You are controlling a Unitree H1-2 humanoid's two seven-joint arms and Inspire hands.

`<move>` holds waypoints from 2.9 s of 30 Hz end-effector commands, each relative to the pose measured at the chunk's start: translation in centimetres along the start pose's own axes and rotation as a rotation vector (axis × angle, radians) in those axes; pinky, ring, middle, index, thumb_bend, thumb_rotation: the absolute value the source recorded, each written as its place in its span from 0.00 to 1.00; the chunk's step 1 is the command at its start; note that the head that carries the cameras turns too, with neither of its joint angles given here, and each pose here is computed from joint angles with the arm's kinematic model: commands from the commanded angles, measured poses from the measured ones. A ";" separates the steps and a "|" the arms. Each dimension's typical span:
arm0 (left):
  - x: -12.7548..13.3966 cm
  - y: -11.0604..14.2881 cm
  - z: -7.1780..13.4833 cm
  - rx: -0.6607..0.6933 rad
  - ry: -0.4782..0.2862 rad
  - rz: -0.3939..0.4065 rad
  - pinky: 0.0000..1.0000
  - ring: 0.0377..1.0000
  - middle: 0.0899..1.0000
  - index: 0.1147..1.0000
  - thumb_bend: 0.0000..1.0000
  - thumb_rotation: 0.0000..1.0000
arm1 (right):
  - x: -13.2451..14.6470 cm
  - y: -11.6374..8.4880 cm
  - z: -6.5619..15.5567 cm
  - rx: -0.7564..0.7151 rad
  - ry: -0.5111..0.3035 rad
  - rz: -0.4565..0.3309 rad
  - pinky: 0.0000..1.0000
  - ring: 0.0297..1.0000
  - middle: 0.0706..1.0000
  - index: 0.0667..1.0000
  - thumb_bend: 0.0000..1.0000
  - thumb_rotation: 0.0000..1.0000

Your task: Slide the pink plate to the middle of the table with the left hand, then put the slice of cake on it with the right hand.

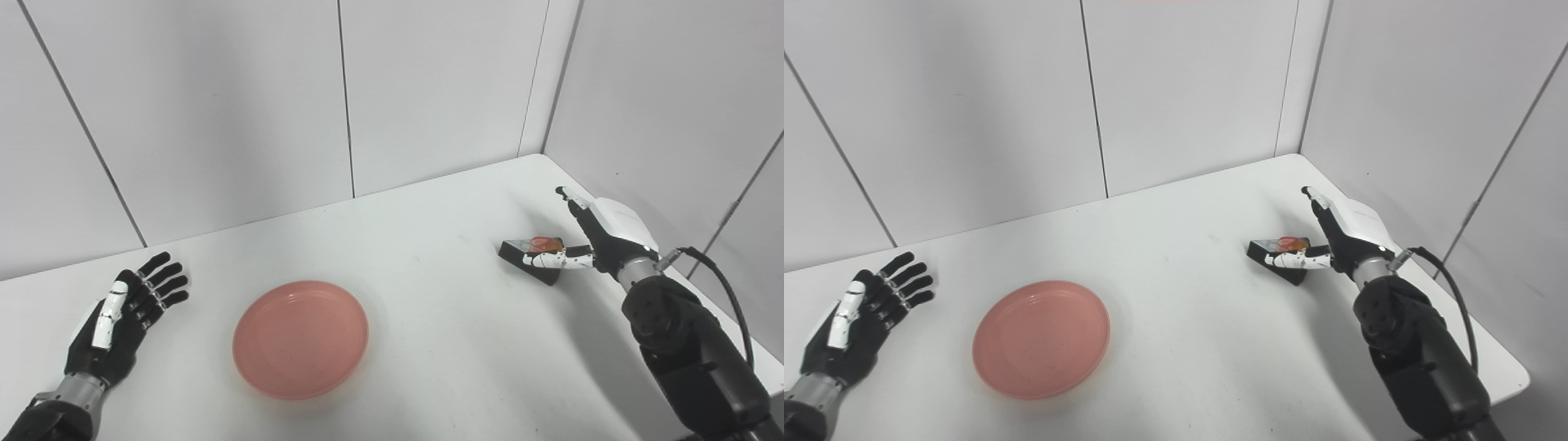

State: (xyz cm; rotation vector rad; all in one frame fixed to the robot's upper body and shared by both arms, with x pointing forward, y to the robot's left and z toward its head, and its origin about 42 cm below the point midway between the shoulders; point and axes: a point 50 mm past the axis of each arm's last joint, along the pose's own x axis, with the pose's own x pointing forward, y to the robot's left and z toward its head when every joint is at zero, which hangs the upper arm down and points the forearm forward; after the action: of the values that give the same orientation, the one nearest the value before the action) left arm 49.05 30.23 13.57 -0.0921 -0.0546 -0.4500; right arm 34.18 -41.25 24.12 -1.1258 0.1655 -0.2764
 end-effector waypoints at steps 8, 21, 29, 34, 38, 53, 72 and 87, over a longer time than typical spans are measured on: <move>-4.8 -0.4 -6.1 -0.079 0.177 0.023 0.79 0.81 0.82 0.81 0.54 0.91 | 2.0 -2.2 1.1 -0.010 -0.034 -0.044 0.79 0.90 0.94 0.96 1.00 0.56; -4.8 -0.3 -5.8 -0.071 0.170 0.012 0.79 0.81 0.82 0.80 0.53 0.91 | 3.1 -0.9 1.2 0.004 -0.026 0.067 0.72 0.85 0.92 0.94 1.00 0.53; -4.9 -0.2 -5.6 -0.075 0.169 0.013 0.79 0.81 0.82 0.80 0.53 0.90 | 3.7 0.0 1.1 -0.029 0.003 0.108 0.73 0.86 0.90 0.92 1.00 0.51; -4.9 -0.1 -5.5 -0.071 0.169 0.006 0.79 0.82 0.83 0.80 0.53 0.91 | 3.9 0.3 0.8 -0.035 0.015 0.115 0.76 0.89 0.91 0.92 1.00 0.49; -4.9 -0.1 -5.4 -0.075 0.168 0.008 0.79 0.81 0.82 0.80 0.53 0.90 | 4.0 0.3 0.6 -0.024 0.036 0.124 0.76 0.89 0.93 0.91 1.00 0.47; -5.0 -0.1 -5.3 -0.071 0.161 -0.008 0.79 0.82 0.83 0.80 0.52 0.92 | 4.0 -0.4 -1.3 -0.057 0.085 0.114 0.80 0.89 0.91 0.89 0.97 0.37; -5.0 -0.2 -4.9 -0.084 0.153 -0.013 0.79 0.81 0.82 0.80 0.52 0.91 | 4.1 0.0 -2.5 -0.102 0.155 0.162 0.42 0.47 0.48 0.45 0.53 0.05; -4.9 -0.4 -4.8 -0.085 0.153 -0.020 0.81 0.82 0.83 0.80 0.51 0.92 | 3.8 0.5 -3.3 -0.041 0.167 0.151 0.40 0.44 0.43 0.46 0.53 0.00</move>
State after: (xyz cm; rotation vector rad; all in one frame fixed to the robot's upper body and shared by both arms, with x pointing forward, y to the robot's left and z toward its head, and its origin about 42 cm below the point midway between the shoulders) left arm 47.83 31.24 13.72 -0.0855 -0.0547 -0.4935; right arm 37.34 -44.31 22.37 -1.1147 0.3827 -0.2211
